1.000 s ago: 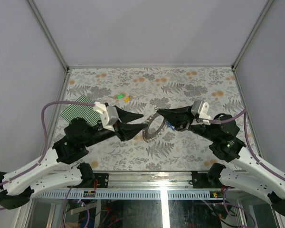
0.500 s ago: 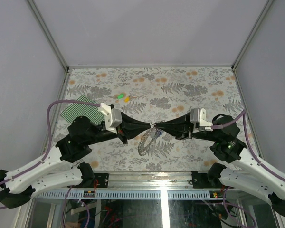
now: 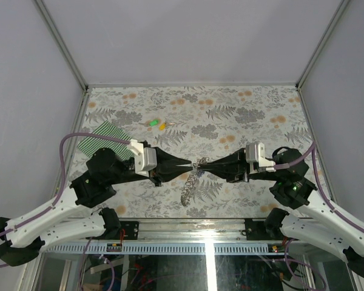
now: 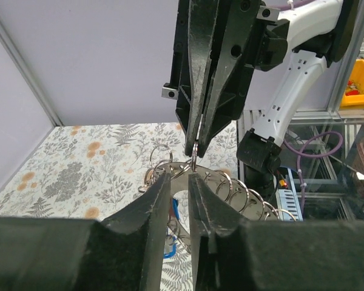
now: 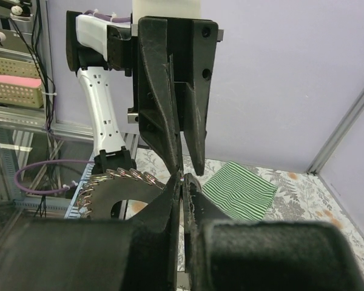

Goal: Put the keys on the keyring

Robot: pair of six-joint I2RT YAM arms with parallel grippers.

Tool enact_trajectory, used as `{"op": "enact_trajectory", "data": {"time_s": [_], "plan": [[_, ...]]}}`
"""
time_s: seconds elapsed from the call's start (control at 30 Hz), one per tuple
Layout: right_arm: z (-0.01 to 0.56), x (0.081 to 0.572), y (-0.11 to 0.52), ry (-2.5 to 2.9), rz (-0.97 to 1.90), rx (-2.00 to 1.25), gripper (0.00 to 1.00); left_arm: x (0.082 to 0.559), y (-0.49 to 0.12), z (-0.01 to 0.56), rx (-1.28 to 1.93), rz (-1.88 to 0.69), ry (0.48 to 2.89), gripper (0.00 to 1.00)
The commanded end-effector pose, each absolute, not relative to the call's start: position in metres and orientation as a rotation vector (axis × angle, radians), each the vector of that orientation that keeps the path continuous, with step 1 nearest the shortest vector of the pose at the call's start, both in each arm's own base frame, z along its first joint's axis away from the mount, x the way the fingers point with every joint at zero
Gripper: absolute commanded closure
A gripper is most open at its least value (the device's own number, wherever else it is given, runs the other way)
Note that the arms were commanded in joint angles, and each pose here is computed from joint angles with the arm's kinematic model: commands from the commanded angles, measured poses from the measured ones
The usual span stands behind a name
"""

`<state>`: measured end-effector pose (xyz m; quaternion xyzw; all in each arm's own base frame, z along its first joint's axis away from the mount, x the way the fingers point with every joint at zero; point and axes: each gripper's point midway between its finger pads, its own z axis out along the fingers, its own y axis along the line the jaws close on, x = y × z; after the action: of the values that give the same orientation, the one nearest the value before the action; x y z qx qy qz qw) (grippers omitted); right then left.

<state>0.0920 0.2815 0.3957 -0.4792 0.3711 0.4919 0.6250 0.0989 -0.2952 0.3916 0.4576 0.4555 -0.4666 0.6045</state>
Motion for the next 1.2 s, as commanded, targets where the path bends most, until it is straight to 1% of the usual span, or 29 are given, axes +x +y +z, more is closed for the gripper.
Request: {"op": "enact_trajectory", "data": {"time_s": [0.0, 0.13, 0.2, 0.3, 0.47, 0.83, 0.9, 1.03, 1.17], "plan": [[0.434, 0.073, 0.27, 0.709, 1.147, -1.09, 1.0, 0.092, -0.292, 0.406, 1.124, -1.04, 0.962, 0.77], [0.434, 0.068, 0.27, 0.701, 1.17, -1.113, 1.0, 0.089, -0.293, 0.408, 1.158, -1.031, 0.929, 0.69], [0.436, 0.066, 0.269, 0.697, 1.175, -1.114, 1.0, 0.087, -0.295, 0.409, 1.18, -1.035, 0.911, 0.67], [0.437, 0.065, 0.269, 0.691, 1.181, -1.111, 1.0, 0.084, -0.298, 0.407, 1.209, -1.042, 0.899, 0.65], [0.439, 0.064, 0.268, 0.685, 1.186, -1.107, 1.0, 0.08, -0.302, 0.401, 1.259, -1.056, 0.894, 0.65], [0.442, 0.061, 0.265, 0.681, 1.184, -1.119, 1.0, 0.087, -0.302, 0.396, 1.267, -1.021, 0.938, 0.79], [0.443, 0.059, 0.264, 0.678, 1.182, -1.121, 1.0, 0.09, -0.301, 0.396, 1.255, -1.006, 0.95, 0.83], [0.446, 0.057, 0.261, 0.67, 1.175, -1.122, 1.0, 0.095, -0.3, 0.396, 1.236, -0.989, 0.974, 0.87], [0.448, 0.055, 0.259, 0.665, 1.171, -1.126, 1.0, 0.1, -0.3, 0.396, 1.212, -0.971, 0.996, 0.96]]}}
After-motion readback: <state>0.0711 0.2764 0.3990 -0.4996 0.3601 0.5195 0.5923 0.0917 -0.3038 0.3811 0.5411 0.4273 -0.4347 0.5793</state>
